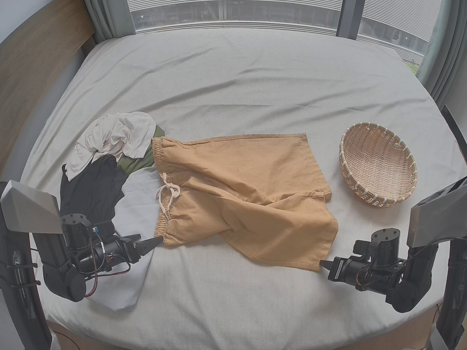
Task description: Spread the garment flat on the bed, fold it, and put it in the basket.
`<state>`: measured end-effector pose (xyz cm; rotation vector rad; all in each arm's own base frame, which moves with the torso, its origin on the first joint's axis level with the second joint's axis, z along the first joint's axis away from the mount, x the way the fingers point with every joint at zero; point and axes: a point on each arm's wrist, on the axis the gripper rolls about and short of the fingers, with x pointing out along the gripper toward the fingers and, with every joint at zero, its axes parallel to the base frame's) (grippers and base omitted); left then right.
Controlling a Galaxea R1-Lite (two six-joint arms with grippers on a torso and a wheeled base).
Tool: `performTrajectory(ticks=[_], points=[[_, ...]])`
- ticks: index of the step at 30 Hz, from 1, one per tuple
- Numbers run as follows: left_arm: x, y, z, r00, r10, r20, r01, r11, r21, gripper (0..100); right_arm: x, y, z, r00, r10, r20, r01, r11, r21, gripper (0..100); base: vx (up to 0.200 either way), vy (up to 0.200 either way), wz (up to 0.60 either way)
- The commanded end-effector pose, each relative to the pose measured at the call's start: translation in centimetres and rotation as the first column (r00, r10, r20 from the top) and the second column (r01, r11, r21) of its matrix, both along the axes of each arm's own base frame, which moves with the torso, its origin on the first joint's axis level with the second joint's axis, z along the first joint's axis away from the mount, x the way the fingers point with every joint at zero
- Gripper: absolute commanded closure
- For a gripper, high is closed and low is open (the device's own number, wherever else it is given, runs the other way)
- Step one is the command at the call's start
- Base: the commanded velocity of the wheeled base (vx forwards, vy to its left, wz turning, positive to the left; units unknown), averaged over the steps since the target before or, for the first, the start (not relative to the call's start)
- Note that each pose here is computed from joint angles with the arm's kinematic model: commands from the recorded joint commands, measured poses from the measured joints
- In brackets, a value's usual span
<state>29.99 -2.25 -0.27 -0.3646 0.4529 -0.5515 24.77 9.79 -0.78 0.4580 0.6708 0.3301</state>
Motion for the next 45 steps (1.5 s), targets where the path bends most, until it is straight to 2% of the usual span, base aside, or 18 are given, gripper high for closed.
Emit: performTrajectory(ticks=[1, 5, 14, 21, 22, 29, 33, 38, 45], points=[[0.4, -0.9, -0.5, 1.0, -0.023, -0.015, 0.023, 1.0, -0.019, 0, -0.3, -0.1, 0.2, 1.0, 0.0, -0.001, 0.0, 1.0, 0.0, 100, 0.0, 0.0, 0.0], [1.3, -1.3, -0.5, 1.0, -0.023, -0.008, 0.022, 0.999, -0.044, 0, -0.6, -0.3, 0.3, 1.0, 0.0, 0.004, 0.0, 1.0, 0.0, 100, 0.0, 0.0, 0.0], [1.9, -1.7, -2.0, 0.999, -0.029, -0.037, 0.027, 0.998, -0.051, 0, -1.1, -0.6, 0.4, 1.0, -0.006, 0.007, 0.006, 1.0, 0.002, 100, 0.0, 0.0, 0.0], [2.6, -2.4, -2.1, 0.999, -0.042, -0.027, 0.04, 0.997, -0.062, 0, -1.4, -0.6, 0.3, 1.0, -0.003, 0.0, 0.003, 1.0, -0.001, 100, 0.0, 0.0, 0.0], [2.7, -2.5, -2.4, 0.998, -0.045, -0.036, 0.043, 0.997, -0.065, 100, -1.5, -0.6, 0.3, 1.0, -0.002, -0.003, 0.002, 1.0, -0.002, 100, 0.0, 0.0, 0.0], [2.6, -2.7, -3.0, 0.997, -0.05, -0.054, 0.046, 0.997, -0.068, 100, -2.3, -0.9, 0.3, 1.0, 0.002, -0.024, -0.002, 1.0, -0.008, 100, 0.0, 0.0, 0.0], [1.6, -2.4, -2.0, 0.997, -0.048, -0.066, 0.043, 0.996, -0.078, 100, -2.8, -1.0, 0.7, 1.0, 0.009, -0.023, -0.009, 1.0, -0.007, 100, 0.0, 0.0, 0.0], [0.0, -1.2, 0.6, 0.998, -0.015, -0.053, 0.011, 0.996, -0.087, 100, -3.1, -1.1, 0.7, 0.999, 0.024, -0.036, -0.024, 1.0, 0.0, 100, 0.0, 0.0, 0.0], [0.2, -1.2, 0.6, 0.999, -0.009, -0.036, 0.006, 0.997, -0.083, 100, -1.9, -0.7, -0.4, 0.999, 0.025, -0.04, -0.026, 1.0, -0.004, 100, 0.0, 0.0, 0.0]])
